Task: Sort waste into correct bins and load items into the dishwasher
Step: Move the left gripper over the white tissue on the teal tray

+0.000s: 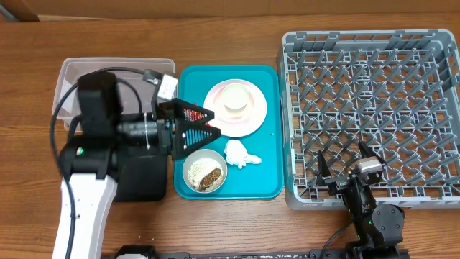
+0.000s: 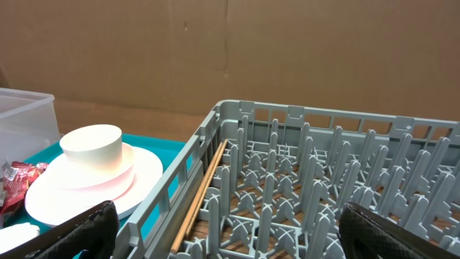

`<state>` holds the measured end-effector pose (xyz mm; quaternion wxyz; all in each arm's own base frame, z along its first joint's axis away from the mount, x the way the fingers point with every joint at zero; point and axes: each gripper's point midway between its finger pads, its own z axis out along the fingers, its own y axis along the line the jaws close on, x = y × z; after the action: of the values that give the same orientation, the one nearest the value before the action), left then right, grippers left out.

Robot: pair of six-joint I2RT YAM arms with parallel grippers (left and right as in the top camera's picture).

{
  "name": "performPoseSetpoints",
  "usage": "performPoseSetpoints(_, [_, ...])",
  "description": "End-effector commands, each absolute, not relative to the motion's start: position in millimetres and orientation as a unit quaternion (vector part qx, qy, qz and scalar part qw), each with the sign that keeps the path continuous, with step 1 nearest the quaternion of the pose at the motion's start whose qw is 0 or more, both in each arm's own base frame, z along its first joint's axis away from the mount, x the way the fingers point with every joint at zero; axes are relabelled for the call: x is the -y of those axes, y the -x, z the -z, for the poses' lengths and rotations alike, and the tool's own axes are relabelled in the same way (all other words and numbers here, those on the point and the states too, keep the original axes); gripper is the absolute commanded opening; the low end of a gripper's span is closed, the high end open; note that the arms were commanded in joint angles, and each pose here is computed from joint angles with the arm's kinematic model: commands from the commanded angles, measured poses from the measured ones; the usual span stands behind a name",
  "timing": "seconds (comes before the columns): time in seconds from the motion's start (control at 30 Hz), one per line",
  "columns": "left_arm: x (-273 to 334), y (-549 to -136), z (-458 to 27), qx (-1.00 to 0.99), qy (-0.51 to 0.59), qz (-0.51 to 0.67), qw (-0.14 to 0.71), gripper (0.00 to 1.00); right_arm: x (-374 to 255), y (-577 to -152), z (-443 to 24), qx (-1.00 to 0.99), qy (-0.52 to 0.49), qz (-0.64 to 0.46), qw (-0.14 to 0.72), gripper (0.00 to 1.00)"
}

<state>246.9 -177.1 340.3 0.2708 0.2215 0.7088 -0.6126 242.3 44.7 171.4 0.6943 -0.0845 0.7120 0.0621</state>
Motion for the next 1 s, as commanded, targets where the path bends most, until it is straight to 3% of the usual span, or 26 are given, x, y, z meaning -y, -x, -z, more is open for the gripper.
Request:
performPoseSetpoints(0.0, [188.3, -238.2, -339.6, -0.685, -0.222, 0.666, 0.197, 0.74, -44.5, -242.4, -170.5, -0.709, 0.083, -0.061, 0.697, 1.00])
performPoseSetpoints(0.03, [195.5, -237.3, -332.7, -0.688, -0.226, 0.664, 0.187, 0.43, -44.5, -242.4, -170.5, -0.709, 0.083, -0.061, 0.697, 1.00])
performPoseSetpoints(0.07, [200.0, -236.6, -328.6, -0.693, -0.228, 0.659, 0.183, 0.20, -44.5, -242.4, -170.5, -0.709, 0.083, -0.061, 0.697, 1.00])
performPoseSetpoints(0.1, [205.8, -236.9, -321.6, -0.707, -0.225, 0.646, 0.179, 0.04, -44.5, -242.4, -170.5, -0.709, 0.083, -0.061, 0.697, 1.00])
performPoseSetpoints(0.3, [231.4, -244.1, -267.5, -0.816, -0.183, 0.522, 0.168, 0.04, -44.5, -242.4, -170.5, -0.709, 0.083, -0.061, 0.697, 1.00])
performPoseSetpoints(0.47, [221.8, -263.8, -208.5, -0.928, -0.029, 0.320, 0.186, 0.04, -44.5, -242.4, -170.5, -0.709, 0.083, -0.061, 0.697, 1.00])
performPoseSetpoints(0.77, [196.4, -284.0, -205.8, -0.931, -0.008, 0.086, 0.354, 0.06, -44.5, -242.4, -170.5, -0.709, 0.083, -0.061, 0.697, 1.00])
performPoseSetpoints(0.97, [193.3, -289.6, -198.1, -0.931, -0.011, 0.049, 0.362, 0.17, -44.5, -242.4, -170.5, -0.709, 0.083, -0.061, 0.697, 1.00])
